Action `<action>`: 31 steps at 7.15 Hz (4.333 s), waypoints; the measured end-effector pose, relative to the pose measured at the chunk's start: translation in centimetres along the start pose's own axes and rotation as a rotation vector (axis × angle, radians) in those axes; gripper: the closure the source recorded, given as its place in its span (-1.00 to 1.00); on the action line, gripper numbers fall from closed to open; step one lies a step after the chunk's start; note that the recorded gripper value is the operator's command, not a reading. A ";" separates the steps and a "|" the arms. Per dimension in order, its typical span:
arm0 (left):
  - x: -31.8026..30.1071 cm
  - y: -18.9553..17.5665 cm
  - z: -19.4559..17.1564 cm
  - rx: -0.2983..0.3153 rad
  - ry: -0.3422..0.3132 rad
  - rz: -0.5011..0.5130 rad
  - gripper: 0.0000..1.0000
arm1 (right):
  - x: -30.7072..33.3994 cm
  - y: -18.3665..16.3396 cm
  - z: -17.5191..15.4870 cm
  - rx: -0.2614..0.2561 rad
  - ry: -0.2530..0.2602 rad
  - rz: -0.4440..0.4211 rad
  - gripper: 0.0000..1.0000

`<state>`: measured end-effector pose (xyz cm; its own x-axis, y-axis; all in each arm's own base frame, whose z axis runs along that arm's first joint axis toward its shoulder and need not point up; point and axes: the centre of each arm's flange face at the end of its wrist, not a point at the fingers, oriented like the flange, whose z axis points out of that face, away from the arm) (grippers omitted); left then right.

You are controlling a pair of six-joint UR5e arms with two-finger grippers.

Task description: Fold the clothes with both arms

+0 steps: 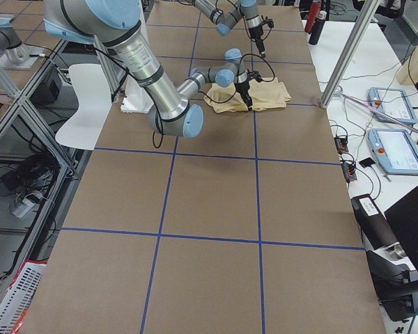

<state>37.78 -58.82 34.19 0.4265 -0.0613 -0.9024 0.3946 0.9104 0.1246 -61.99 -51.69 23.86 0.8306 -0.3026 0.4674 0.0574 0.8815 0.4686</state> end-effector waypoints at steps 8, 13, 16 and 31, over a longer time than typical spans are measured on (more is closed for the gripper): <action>0.2 0.4 0.2 -0.005 0.001 -0.001 -1.00 | 9.1 -0.4 1.0 -0.048 -0.001 -0.025 -0.12; 0.5 0.3 0.1 -0.001 0.007 0.001 -1.00 | 9.2 -4.7 -3.5 -0.003 -0.080 0.000 -0.25; 0.8 0.2 -0.3 0.012 0.027 0.019 -1.00 | 6.1 -8.4 -4.2 0.042 -0.100 0.020 -0.42; 4.0 3.9 -1.5 -0.058 0.109 0.049 -1.00 | -2.8 9.9 -6.9 -0.274 -0.234 1.061 -0.99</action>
<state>39.78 -54.86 30.44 0.3518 0.0262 -0.9357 0.3260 0.9336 0.1487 -59.96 -39.60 21.99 0.4084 0.6143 0.6751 -0.4739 0.7748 -0.4184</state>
